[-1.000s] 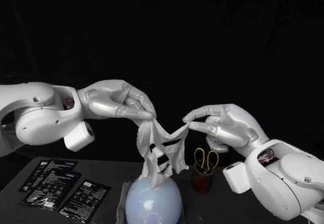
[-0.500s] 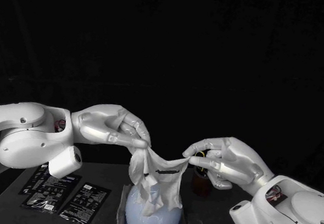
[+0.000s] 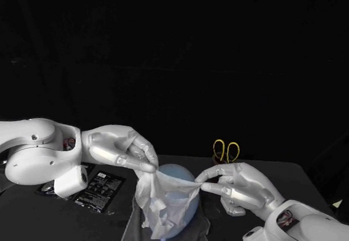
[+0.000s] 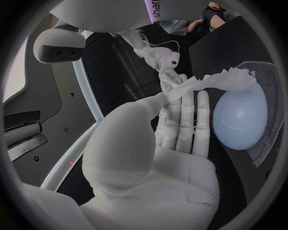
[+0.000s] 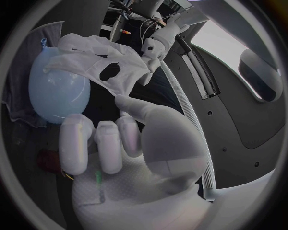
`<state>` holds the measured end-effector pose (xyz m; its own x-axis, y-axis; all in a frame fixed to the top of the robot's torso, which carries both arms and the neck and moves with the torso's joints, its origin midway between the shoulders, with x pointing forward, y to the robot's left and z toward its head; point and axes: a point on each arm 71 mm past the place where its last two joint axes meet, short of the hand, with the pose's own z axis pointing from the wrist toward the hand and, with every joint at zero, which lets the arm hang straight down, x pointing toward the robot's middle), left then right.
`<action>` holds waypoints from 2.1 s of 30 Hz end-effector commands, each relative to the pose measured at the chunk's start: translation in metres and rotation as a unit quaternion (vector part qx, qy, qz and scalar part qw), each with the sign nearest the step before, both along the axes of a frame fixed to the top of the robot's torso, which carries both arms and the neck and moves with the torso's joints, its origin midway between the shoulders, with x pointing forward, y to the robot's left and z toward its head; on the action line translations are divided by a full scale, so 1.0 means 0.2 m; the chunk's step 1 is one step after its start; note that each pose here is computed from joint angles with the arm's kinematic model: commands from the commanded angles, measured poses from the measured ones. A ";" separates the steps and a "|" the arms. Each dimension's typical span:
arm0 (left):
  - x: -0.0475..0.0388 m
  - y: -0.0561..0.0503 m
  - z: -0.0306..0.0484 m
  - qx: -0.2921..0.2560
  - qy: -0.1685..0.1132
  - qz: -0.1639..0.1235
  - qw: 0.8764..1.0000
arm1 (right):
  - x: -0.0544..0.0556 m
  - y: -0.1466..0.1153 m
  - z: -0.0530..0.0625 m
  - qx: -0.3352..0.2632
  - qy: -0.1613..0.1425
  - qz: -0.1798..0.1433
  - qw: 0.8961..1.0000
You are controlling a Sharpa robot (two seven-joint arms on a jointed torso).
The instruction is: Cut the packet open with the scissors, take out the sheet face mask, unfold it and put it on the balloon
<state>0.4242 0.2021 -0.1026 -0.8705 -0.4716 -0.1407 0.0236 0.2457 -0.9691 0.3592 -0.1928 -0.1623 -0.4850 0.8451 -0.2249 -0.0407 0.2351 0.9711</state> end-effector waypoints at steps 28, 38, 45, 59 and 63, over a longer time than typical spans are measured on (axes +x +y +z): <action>0.317 -0.09 -0.141 0.116 -0.161 0.017 0.980 | 0.22 -0.06 -0.02 -0.057 -0.102 -0.051 0.992; 0.436 -0.11 0.035 0.117 -0.193 0.017 0.974 | 0.26 -0.05 0.01 -0.059 -0.109 -0.049 0.991; 0.504 -0.08 0.119 0.133 -0.208 0.017 0.969 | 0.32 -0.07 0.00 -0.063 -0.107 -0.060 0.990; 0.553 -0.09 0.192 0.166 -0.226 0.004 0.960 | 0.40 -0.09 0.10 -0.063 -0.134 -0.082 0.986; 0.572 -0.10 0.197 0.173 -0.234 0.010 0.957 | 0.44 -0.10 0.14 -0.063 -0.142 -0.089 0.984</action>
